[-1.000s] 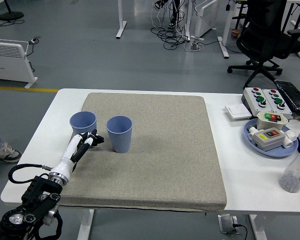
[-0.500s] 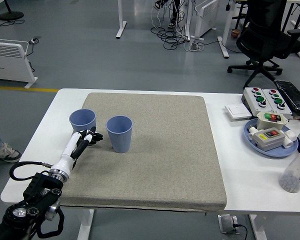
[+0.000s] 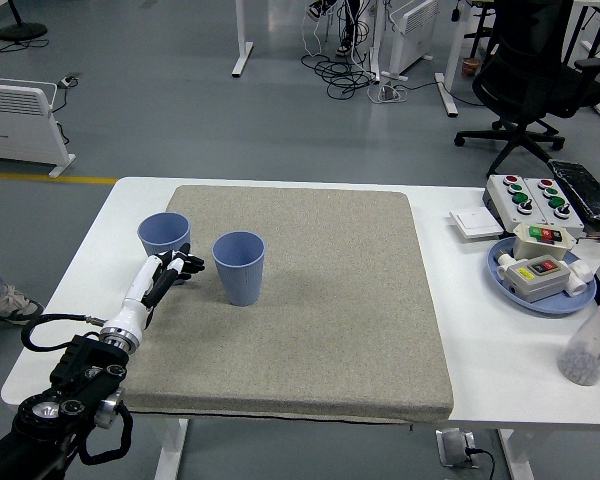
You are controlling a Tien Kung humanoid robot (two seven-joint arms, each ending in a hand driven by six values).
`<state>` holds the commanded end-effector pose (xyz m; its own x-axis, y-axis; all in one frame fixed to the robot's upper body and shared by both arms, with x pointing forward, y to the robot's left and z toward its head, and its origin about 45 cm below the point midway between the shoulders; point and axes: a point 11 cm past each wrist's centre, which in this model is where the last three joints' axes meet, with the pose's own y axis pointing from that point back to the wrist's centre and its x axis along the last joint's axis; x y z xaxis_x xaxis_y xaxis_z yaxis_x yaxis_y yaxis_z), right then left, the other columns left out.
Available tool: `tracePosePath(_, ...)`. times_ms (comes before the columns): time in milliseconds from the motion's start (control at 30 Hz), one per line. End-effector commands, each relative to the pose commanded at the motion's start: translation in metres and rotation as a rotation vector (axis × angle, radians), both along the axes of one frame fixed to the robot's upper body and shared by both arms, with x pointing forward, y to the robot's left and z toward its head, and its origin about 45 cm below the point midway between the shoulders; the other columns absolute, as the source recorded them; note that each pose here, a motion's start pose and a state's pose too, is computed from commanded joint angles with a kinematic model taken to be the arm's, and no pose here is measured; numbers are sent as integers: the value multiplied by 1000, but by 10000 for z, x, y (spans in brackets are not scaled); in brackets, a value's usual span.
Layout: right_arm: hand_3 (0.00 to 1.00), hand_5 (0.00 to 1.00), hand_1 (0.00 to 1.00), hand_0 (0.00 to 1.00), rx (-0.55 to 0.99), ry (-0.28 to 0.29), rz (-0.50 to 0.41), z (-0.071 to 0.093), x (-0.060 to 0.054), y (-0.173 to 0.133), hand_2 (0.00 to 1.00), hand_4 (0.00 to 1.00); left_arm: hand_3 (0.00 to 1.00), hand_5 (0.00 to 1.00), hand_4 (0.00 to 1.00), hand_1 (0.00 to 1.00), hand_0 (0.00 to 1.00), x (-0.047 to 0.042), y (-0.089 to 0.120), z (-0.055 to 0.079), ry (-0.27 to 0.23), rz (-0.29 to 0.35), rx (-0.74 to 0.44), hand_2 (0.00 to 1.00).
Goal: Push cup pick cup insert cup
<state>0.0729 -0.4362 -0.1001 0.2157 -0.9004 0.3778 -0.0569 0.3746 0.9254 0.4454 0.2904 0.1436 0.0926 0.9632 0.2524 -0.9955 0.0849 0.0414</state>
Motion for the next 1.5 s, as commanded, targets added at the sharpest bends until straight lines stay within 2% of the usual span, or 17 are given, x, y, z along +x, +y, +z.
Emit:
tracePosePath(100, 599, 392, 667, 729, 0, -1, -1, 2, 2, -4, 707, 165, 511, 998, 590, 654, 649, -41, -7, -8, -5, -6, -2, 573)
tracePosePath(133, 599, 391, 667, 730, 0, -1, -1, 2, 3, -5, 707, 165, 510, 998, 588, 627, 568, -48, -8, -9, -7, -7, -3, 561)
tracePosePath(300, 599, 391, 667, 730, -2, -3, 0, 6, 10, -13, 707, 165, 510, 998, 588, 627, 568, -137, 40, 24, -43, -3, 6, 561)
tracePosePath(333, 599, 391, 667, 730, -3, -3, 0, 7, 13, -15, 706, 165, 504, 998, 588, 591, 505, -161, 58, 47, -58, 0, 12, 540)
tracePosePath(500, 599, 391, 667, 730, -3, -4, -1, 8, 14, -15, 706, 165, 504, 998, 588, 591, 505, -203, 114, 112, -90, 13, 16, 540)
tracePosePath(533, 599, 391, 667, 730, -3, -5, -2, 8, 16, -15, 705, 165, 502, 998, 655, 562, 400, -220, 156, 131, -103, 24, 27, 521)
tracePosePath(567, 599, 391, 667, 730, -3, -7, -4, 8, 19, -15, 705, 165, 502, 998, 655, 562, 400, -275, 284, 175, -129, 55, 61, 521)
tracePosePath(700, 599, 391, 667, 730, -3, -8, -4, 8, 21, -15, 705, 165, 502, 998, 655, 562, 400, -286, 265, 390, -208, 46, 88, 521)
tracePosePath(733, 599, 391, 667, 730, -3, -8, -5, 9, 22, -16, 706, 165, 804, 784, 971, 700, 579, -297, 292, 413, -217, 50, 98, 691)
tracePosePath(800, 599, 391, 667, 730, -4, -9, -4, 10, 25, -19, 706, 165, 804, 784, 971, 700, 579, -314, 426, 732, -329, 90, 198, 691)
tracePosePath(900, 599, 391, 667, 730, -4, -8, -5, 10, 22, -20, 706, 165, 804, 784, 971, 700, 579, -272, 259, 1127, -424, 26, 280, 691)
tracePosePath(933, 598, 391, 668, 730, -4, -8, -5, 10, 22, -21, 705, 165, 913, 737, 990, 831, 777, -236, 197, 1277, -436, -13, 309, 829)
tracePosePath(1100, 598, 391, 668, 730, -4, -6, -7, 10, 14, -23, 705, 165, 913, 737, 990, 831, 777, -167, -71, 1551, -438, -150, 522, 829)
tracePosePath(1133, 599, 390, 668, 730, -3, -6, -8, 10, 13, -23, 706, 166, 992, 665, 998, 928, 882, -143, -108, 1559, -412, -176, 566, 972)
tracePosePath(1300, 599, 390, 668, 730, -2, -5, -11, 7, -2, -21, 706, 166, 992, 665, 998, 928, 882, -46, -266, 1563, -340, -273, 783, 972)
tracePosePath(1400, 598, 390, 667, 731, -2, -5, -11, 6, -3, -21, 705, 166, 998, 628, 998, 947, 903, -41, -274, 1560, -336, -279, 799, 998)
tracePosePath(1500, 598, 390, 667, 731, -1, 2, -13, 0, -34, -18, 705, 166, 998, 628, 998, 947, 903, 76, -437, 1544, -251, -364, 917, 998)
